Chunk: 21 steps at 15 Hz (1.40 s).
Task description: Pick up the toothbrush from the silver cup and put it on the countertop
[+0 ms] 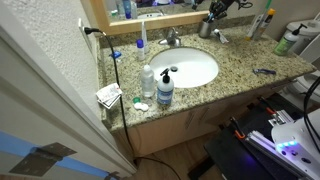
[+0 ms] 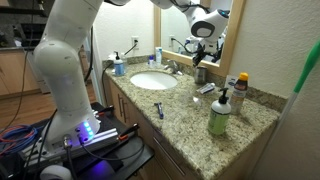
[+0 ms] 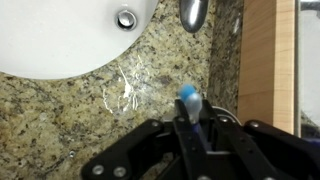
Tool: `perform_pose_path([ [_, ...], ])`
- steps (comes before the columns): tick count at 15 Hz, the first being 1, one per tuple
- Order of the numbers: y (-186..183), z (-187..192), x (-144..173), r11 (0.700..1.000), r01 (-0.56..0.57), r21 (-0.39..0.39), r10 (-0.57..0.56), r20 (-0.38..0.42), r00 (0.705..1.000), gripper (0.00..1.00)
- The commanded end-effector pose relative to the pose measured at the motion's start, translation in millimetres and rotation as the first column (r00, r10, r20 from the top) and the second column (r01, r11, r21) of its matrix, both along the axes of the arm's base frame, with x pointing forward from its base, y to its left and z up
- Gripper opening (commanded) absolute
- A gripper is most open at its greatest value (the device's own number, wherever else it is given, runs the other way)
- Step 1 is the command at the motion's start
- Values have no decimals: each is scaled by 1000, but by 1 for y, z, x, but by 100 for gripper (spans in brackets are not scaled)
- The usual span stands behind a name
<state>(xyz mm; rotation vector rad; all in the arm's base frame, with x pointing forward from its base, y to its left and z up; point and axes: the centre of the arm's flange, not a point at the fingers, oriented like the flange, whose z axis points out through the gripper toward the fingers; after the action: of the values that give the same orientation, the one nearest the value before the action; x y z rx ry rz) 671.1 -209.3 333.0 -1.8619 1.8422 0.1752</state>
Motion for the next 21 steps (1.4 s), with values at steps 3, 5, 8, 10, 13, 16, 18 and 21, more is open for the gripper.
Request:
perform_pose_path([
  [3, -5, 4, -3, 1000, 11, -13, -11, 16, 1000, 2],
  [5, -10, 19, -6, 1000, 14, -21, -14, 34, 999, 2],
  [8, -19, 53, -11, 1000, 8, -25, -6, 64, 998, 2],
  [10, -28, 85, -21, 1000, -24, -11, 25, 69, 997, 2],
  [13, -46, 147, -51, 995, -101, 26, 98, 104, 990, 2],
  [16, -65, 188, -75, 993, -112, 45, 106, 123, 987, 2],
  [18, -78, 195, -89, 992, -93, 86, 84, 98, 992, 2],
  [21, -95, 183, -112, 986, -115, 117, 121, -50, 991, 2],
])
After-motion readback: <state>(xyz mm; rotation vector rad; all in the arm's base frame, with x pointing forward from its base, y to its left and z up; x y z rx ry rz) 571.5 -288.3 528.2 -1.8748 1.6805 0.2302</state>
